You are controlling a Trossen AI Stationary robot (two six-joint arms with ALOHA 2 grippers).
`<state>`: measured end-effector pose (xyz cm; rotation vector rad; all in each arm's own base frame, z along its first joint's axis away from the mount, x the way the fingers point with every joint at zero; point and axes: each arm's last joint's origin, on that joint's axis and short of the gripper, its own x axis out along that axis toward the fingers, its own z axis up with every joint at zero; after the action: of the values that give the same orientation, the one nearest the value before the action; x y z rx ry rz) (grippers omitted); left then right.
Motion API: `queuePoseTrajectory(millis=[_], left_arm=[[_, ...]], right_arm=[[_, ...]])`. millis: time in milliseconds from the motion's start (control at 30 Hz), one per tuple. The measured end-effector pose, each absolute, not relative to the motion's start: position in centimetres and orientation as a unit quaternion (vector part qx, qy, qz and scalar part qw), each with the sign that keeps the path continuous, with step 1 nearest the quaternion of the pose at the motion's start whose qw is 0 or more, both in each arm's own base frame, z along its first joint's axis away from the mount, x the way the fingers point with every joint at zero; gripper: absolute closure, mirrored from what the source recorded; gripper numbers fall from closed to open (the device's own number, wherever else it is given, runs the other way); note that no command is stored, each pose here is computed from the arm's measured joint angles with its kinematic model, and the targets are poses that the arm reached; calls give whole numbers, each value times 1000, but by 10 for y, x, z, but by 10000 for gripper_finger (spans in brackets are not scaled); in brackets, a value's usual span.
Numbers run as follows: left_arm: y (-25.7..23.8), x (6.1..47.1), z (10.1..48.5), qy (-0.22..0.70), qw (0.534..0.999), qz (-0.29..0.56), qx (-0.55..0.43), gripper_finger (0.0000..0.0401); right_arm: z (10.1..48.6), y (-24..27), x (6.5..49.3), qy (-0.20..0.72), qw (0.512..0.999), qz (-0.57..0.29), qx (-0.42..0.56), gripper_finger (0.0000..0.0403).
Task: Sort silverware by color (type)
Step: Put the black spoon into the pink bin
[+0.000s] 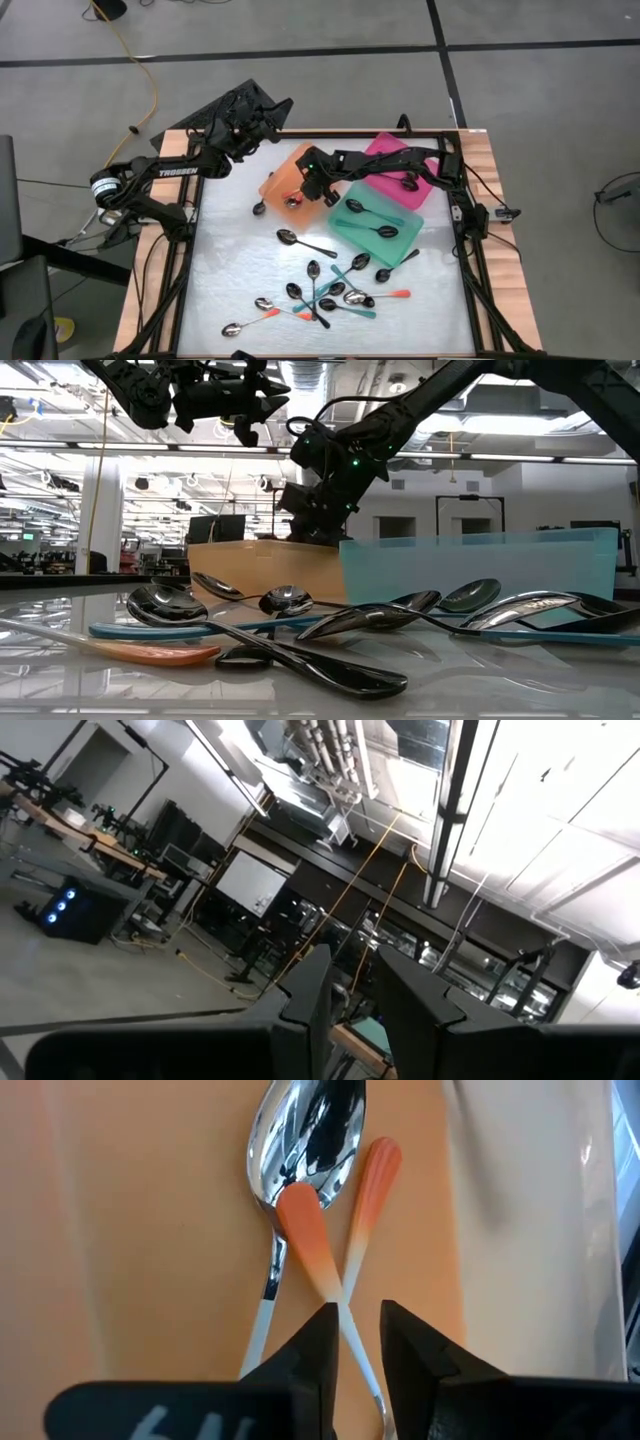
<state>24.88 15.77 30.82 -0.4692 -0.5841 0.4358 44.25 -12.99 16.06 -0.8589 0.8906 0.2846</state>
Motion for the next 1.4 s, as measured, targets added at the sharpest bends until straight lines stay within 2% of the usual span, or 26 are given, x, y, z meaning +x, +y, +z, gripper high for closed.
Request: queuePoseTrajectory(millis=[500, 900, 1400], left_arm=[[158, 249, 307, -278, 909, 217, -222, 334], [158, 249, 307, -279, 909, 217, -222, 334], [158, 249, 307, -275, 910, 221, -218, 334]], right_arm=[[164, -131, 446, 405, 829, 99, -373, 314], [164, -129, 446, 392, 849, 114, -334, 314], [163, -138, 443, 398, 851, 110, -324, 305]])
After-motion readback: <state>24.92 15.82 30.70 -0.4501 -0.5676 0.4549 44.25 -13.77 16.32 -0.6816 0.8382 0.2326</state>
